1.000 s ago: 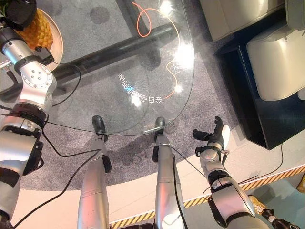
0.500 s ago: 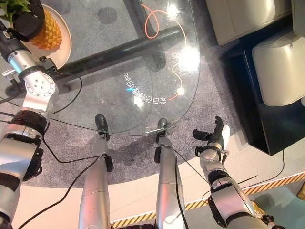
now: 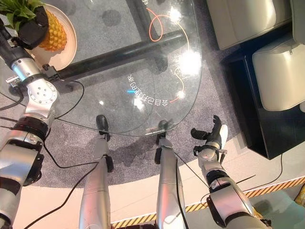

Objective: Pick up the fruit to the plate

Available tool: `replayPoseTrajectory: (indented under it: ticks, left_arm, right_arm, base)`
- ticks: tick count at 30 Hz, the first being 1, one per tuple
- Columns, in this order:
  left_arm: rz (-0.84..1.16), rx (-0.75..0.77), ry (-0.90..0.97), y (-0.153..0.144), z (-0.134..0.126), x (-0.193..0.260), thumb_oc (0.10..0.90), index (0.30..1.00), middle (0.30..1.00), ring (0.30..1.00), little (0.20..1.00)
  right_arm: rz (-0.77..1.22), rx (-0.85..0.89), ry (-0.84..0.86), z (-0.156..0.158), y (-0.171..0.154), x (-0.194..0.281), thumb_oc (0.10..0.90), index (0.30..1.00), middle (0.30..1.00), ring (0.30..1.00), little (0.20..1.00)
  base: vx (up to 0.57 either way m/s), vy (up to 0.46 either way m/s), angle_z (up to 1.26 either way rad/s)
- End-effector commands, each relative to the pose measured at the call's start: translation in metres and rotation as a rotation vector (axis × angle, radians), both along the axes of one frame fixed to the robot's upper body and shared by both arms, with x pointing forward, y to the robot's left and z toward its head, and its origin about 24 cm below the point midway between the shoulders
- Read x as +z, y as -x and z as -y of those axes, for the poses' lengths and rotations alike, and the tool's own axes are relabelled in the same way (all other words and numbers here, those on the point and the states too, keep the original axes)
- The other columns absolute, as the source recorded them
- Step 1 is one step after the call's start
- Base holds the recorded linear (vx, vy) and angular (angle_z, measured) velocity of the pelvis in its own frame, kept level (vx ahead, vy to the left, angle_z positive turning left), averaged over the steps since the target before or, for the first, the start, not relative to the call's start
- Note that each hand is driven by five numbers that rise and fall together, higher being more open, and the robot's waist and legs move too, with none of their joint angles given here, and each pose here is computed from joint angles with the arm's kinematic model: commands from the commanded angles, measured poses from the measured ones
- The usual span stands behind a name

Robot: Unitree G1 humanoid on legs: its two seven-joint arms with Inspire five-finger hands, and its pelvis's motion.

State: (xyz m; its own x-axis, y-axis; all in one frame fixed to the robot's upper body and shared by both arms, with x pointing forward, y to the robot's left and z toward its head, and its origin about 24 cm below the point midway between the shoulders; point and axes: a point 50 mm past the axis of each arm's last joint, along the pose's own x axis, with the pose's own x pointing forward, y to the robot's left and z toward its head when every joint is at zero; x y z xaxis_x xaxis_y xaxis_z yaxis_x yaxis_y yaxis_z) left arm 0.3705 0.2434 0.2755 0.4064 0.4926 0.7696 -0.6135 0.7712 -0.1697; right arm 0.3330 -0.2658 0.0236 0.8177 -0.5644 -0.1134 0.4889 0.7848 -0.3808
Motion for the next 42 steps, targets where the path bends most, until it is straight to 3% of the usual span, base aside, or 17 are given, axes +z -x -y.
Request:
replayPoseTrajectory:
  ticks: [1,22,42]
  left_arm:
    - [0.265,-0.048,-0.042,0.022,-0.001,0.049,0.800,0.900,0.900,0.900,0.900]
    - [0.409,-0.183,-0.094,0.036,0.030,0.049,0.800,0.900,0.900,0.900,0.900]
    - [0.474,-0.291,0.044,0.047,0.027,0.054,0.800,0.900,0.900,0.900,0.900]
  right_arm:
    - [0.003,-0.152,0.023,0.032,0.024,-0.009,0.800,0.900,0.900,0.900,0.900]
    - [0.008,-0.180,0.003,0.031,0.028,-0.013,0.800,0.900,0.900,0.900,0.900]
    - [0.012,-0.193,-0.040,0.025,0.032,-0.022,0.800,0.900,0.900,0.900,0.900]
  base:
    - [0.00,0.000,0.00]
    - [0.00,0.000,0.00]
    - [-0.01,-0.027,0.00]
